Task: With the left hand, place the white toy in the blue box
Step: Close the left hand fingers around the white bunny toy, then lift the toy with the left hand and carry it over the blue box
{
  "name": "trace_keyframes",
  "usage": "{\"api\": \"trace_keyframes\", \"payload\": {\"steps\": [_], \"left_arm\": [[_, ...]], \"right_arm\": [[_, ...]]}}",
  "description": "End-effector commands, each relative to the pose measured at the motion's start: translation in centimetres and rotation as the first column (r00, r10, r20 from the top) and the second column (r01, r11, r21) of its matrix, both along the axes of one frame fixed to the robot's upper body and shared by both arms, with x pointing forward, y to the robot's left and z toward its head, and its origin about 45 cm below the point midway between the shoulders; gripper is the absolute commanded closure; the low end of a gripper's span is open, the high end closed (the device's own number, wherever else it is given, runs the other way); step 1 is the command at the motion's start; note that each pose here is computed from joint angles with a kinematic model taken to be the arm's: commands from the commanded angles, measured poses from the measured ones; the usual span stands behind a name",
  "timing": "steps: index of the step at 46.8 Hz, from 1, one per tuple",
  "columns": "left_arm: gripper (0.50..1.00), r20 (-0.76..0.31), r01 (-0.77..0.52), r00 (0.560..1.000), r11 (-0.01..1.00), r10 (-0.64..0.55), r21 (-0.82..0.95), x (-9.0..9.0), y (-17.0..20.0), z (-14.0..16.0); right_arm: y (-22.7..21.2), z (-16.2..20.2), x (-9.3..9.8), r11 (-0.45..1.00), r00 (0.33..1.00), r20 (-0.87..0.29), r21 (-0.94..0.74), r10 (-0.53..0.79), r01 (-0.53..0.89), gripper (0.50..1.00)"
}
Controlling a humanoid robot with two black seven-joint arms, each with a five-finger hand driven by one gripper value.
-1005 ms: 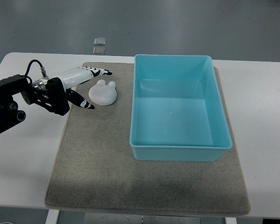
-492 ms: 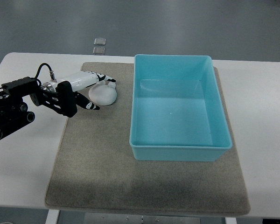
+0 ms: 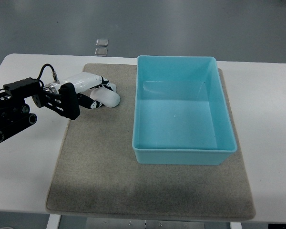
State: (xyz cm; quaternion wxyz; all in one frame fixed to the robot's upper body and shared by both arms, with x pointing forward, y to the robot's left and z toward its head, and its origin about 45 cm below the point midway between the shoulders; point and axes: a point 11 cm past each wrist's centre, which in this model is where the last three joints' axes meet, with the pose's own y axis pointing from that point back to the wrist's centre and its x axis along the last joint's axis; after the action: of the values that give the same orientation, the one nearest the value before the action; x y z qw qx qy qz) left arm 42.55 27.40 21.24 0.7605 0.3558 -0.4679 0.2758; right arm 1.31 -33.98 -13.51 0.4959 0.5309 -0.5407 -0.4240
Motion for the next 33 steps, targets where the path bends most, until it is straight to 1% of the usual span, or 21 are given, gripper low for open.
{"api": "trace_keyframes", "payload": {"steps": [1, 9, 13, 23, 28, 33], "left_arm": [[1.0, 0.042, -0.012, 0.999, 1.0, 0.013, -0.011, 0.2, 0.2, 0.4], [1.0, 0.12, -0.053, 0.991, 0.997, 0.059, -0.051, 0.7, 0.9, 1.6], [1.0, 0.151, -0.094, 0.983, 0.991, 0.108, -0.1, 0.9, 1.6, 2.2], [1.0, 0.152, -0.2, 0.959, 0.948, 0.241, -0.246, 1.7, 3.2, 3.9], [1.0, 0.163, -0.197, 0.954, 0.934, 0.253, -0.297, 2.2, 2.7, 5.4], [1.0, 0.189, -0.147, 0.958, 0.934, 0.217, -0.324, 2.4, 1.1, 7.1]], "right_arm": [[0.0, 0.0, 0.0, 1.0, 1.0, 0.0, 0.001, -0.001, 0.001, 0.564], [0.0, 0.0, -0.1, 1.0, 1.0, -0.001, -0.001, -0.001, 0.001, 0.564], [0.0, 0.0, 0.0, 1.0, 1.0, 0.0, 0.001, 0.001, -0.001, 0.564], [0.0, 0.0, 0.0, 1.0, 1.0, 0.0, 0.001, -0.001, 0.001, 0.564], [0.0, 0.0, -0.1, 1.0, 1.0, -0.001, 0.001, -0.001, 0.001, 0.564], [0.0, 0.0, 0.0, 1.0, 1.0, 0.0, -0.001, -0.001, 0.001, 0.564]]}}
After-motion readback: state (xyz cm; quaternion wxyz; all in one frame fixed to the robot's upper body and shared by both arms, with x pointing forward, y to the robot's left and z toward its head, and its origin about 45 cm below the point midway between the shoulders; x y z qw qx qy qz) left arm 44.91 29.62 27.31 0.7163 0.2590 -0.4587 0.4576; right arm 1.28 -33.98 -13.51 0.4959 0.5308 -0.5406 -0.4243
